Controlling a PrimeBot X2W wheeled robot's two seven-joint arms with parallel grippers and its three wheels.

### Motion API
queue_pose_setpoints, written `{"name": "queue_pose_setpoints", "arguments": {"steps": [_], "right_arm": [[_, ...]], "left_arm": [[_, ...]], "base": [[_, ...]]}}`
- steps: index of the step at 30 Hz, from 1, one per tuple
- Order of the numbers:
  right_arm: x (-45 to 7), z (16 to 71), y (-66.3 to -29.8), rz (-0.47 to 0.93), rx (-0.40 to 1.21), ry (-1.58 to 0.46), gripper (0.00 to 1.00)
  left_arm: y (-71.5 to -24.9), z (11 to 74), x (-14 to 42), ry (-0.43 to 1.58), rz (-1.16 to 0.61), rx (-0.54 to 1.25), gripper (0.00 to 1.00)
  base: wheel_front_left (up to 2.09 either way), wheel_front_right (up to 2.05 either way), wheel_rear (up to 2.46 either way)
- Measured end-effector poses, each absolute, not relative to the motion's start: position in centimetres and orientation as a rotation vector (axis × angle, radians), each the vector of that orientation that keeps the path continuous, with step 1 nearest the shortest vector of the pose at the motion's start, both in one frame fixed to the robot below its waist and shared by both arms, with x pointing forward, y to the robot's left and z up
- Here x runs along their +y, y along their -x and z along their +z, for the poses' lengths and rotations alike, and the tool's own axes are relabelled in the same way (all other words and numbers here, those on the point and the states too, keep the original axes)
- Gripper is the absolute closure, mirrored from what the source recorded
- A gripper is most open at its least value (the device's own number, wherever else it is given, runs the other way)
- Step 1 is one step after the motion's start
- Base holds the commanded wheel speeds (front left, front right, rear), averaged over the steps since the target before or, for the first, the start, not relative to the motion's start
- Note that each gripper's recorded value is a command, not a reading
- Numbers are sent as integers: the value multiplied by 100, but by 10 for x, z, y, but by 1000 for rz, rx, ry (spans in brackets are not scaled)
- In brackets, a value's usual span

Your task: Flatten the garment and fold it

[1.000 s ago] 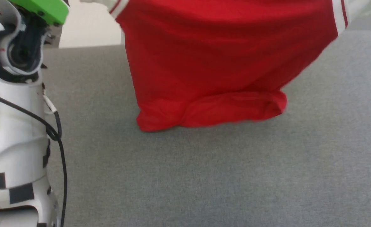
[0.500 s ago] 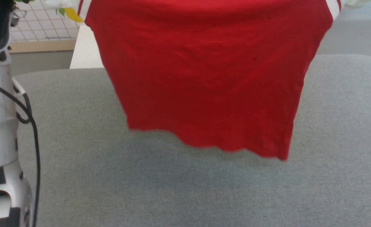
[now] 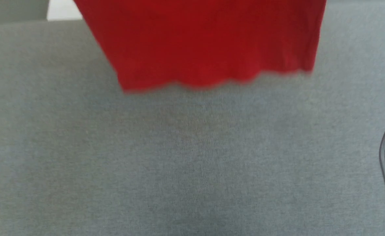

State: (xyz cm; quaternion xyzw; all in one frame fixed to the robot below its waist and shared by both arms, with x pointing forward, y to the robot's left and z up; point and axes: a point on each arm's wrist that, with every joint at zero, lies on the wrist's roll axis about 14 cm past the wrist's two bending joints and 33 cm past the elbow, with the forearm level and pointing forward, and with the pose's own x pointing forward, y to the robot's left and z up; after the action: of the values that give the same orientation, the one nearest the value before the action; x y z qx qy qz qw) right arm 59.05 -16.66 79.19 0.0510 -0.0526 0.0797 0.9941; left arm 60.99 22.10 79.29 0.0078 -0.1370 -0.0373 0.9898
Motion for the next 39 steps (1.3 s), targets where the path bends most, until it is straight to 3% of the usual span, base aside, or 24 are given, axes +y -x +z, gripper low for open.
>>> {"name": "queue_pose_setpoints", "arguments": {"steps": [9, 15, 22, 31, 39], "right_arm": [[-167, 770, -666, 118, -190, -102, 100], [-153, 705, -709, 145, -136, -121, 100], [-128, 626, -732, 192, -48, -188, 100], [-121, 563, -685, 233, 76, -280, 100], [-129, 504, -580, 278, 284, -264, 100]], "left_arm": [[-674, 762, 235, 0, -27, -363, 100], [-706, 700, 242, 11, -20, -342, 100], [-716, 631, 252, 67, -21, -267, 100], [-663, 574, 249, 153, -31, -162, 100], [-553, 507, 233, 284, -54, 1, 100]], "base": [[0, 0, 0], [0, 0, 0], [0, 0, 0], [0, 0, 0], [0, 0, 0]]}}
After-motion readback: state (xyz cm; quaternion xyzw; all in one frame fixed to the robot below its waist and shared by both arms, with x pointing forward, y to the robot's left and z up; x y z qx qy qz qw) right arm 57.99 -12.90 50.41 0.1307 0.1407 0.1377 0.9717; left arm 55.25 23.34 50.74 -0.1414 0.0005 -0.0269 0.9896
